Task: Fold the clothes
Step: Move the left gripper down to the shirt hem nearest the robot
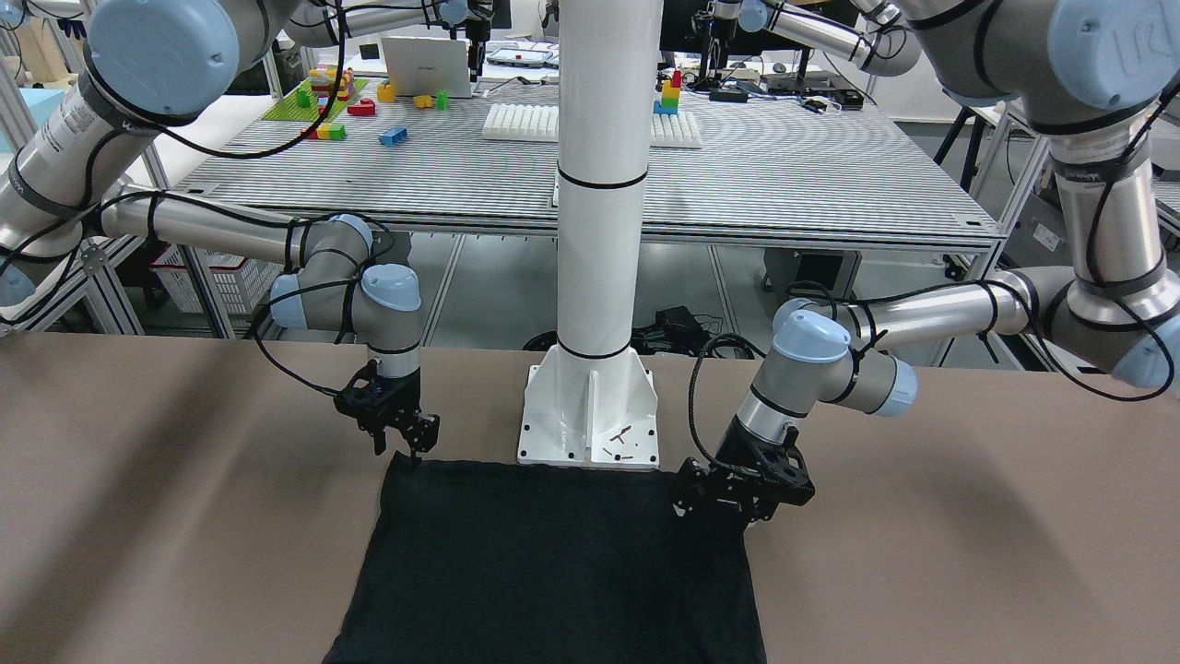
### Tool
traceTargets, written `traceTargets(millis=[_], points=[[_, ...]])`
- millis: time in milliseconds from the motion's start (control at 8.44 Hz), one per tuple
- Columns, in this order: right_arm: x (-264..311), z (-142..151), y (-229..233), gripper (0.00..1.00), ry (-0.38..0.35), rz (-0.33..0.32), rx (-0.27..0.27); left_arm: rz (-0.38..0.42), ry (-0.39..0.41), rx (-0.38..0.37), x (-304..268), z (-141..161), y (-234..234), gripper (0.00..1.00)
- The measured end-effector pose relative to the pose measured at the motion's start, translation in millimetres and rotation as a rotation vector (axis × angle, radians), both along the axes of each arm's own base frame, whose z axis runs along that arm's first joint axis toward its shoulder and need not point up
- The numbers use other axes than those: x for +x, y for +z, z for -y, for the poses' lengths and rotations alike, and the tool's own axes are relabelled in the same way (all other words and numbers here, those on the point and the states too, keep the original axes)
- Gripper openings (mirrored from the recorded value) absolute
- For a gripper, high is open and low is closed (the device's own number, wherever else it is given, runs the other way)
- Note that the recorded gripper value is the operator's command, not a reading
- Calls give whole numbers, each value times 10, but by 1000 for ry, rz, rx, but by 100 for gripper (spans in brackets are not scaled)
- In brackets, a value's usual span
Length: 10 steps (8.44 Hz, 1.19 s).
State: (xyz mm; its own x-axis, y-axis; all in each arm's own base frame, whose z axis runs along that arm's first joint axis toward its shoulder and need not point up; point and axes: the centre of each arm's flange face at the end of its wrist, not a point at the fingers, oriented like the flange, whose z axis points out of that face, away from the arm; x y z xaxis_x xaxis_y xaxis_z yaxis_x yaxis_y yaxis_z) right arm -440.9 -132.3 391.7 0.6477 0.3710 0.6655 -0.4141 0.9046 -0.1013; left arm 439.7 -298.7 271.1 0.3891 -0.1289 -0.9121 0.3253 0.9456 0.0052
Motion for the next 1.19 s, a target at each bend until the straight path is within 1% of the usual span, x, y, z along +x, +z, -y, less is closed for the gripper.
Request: traceTargets(millis=[119, 593, 830, 948, 1185], points=[[-9, -4, 5, 0, 7, 1, -2, 1, 0, -6, -11, -18, -18, 94], [-15, -68, -10, 0, 3, 6, -9, 14, -4, -12, 22, -79, 9, 94], [26, -141, -109, 0, -11, 26, -20, 24, -5, -39, 43, -149, 97, 94], [72, -163, -187, 0, -19, 33, -24, 30, -13, -69, 70, -230, 180, 93], [149, -173, -303, 0, -25, 40, -28, 52, -33, -117, 124, -555, 391, 84]])
